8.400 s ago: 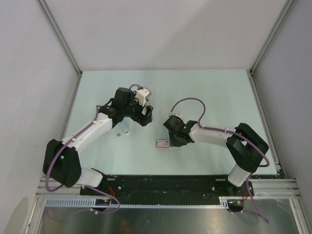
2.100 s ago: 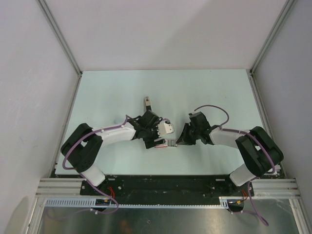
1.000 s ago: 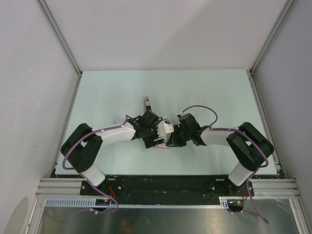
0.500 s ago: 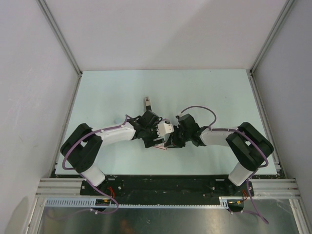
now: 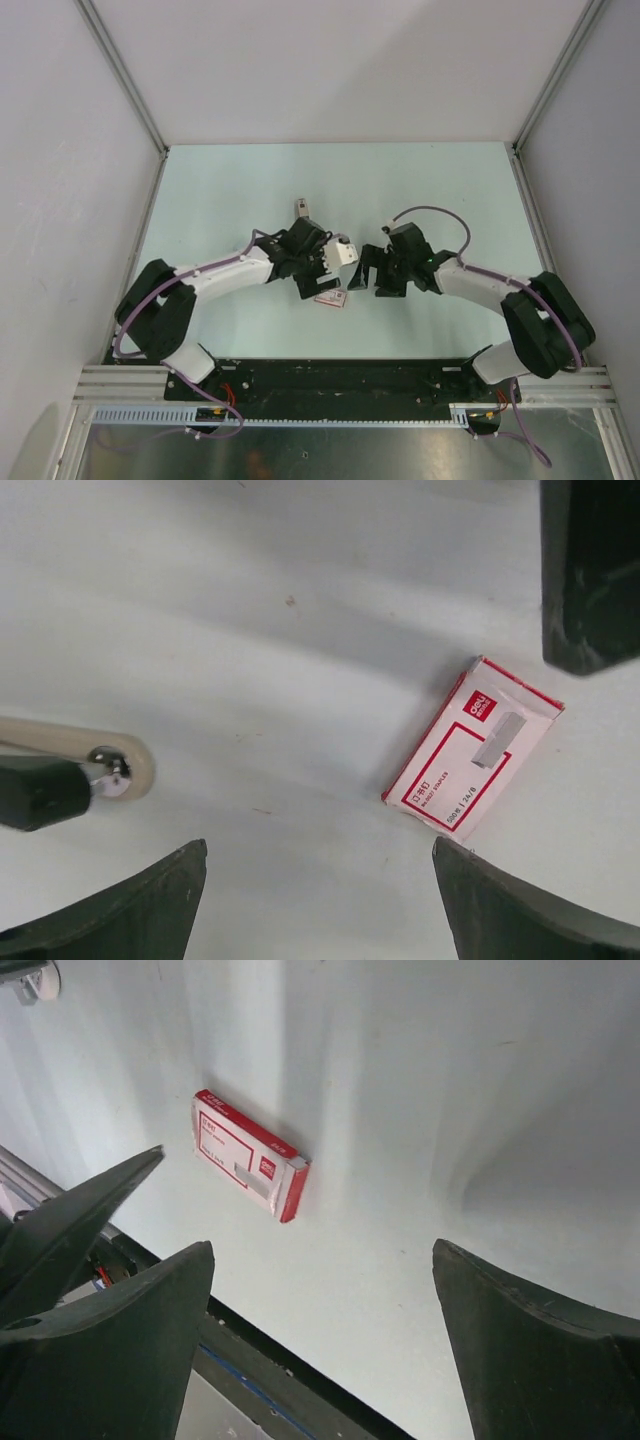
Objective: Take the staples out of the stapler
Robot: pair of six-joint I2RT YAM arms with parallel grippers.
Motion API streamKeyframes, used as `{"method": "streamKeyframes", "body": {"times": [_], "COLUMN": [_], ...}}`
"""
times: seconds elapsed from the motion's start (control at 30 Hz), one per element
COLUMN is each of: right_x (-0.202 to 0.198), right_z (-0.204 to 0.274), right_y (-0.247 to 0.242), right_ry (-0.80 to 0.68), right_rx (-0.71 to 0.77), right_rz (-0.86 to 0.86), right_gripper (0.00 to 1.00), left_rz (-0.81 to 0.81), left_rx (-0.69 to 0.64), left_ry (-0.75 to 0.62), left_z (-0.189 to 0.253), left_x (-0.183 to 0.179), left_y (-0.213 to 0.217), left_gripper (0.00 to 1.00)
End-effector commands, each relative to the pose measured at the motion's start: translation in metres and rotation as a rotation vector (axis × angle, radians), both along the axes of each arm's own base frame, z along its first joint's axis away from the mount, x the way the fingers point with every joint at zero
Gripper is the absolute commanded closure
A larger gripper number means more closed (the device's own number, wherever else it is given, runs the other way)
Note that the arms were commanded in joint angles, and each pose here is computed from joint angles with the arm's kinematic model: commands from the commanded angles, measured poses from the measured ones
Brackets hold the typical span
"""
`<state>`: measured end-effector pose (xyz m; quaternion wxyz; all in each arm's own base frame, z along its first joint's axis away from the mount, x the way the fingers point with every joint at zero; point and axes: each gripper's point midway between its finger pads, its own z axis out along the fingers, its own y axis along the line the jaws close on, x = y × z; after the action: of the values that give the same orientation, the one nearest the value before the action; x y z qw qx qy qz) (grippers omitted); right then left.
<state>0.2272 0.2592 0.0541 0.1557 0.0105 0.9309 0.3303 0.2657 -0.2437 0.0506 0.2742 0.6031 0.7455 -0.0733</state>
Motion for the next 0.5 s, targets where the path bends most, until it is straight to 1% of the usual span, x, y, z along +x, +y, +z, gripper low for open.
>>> {"method": "streamKeyframes", "body": {"times": [0.0,0.13,0.27,0.47], "right_x": [0.011,0.029,0.046,0.061], "right_z": [0.027,0.043,0.063,0.09], "right_y": [-0.022,-0.035,-0.038,-0.038], "right_ry": [-0.082,-0.138,-0.185,-0.259], "right_rx": [-0.043,-0.07,-0.071,-0.056], "right_rz": [0.003,-0.027,-0.04,-0.042], "right_gripper": [0.02,0.01,0.01,0.01], "left_rz": [0.054,0.143,0.232,0.346], "left_rx": [-0.138,-0.26,-0.373,-0.494], "left_ry": [-0.046,-0.041,-0.045,-0.039], "left_z": [0.059,0.102,0.141,0.173], "left_x": [0.014,0.034,0.052,0.065], "left_y": [-0.008,0.004,0.022,0.048], "left_gripper": [0.01,0.01,0.01,0.01]}}
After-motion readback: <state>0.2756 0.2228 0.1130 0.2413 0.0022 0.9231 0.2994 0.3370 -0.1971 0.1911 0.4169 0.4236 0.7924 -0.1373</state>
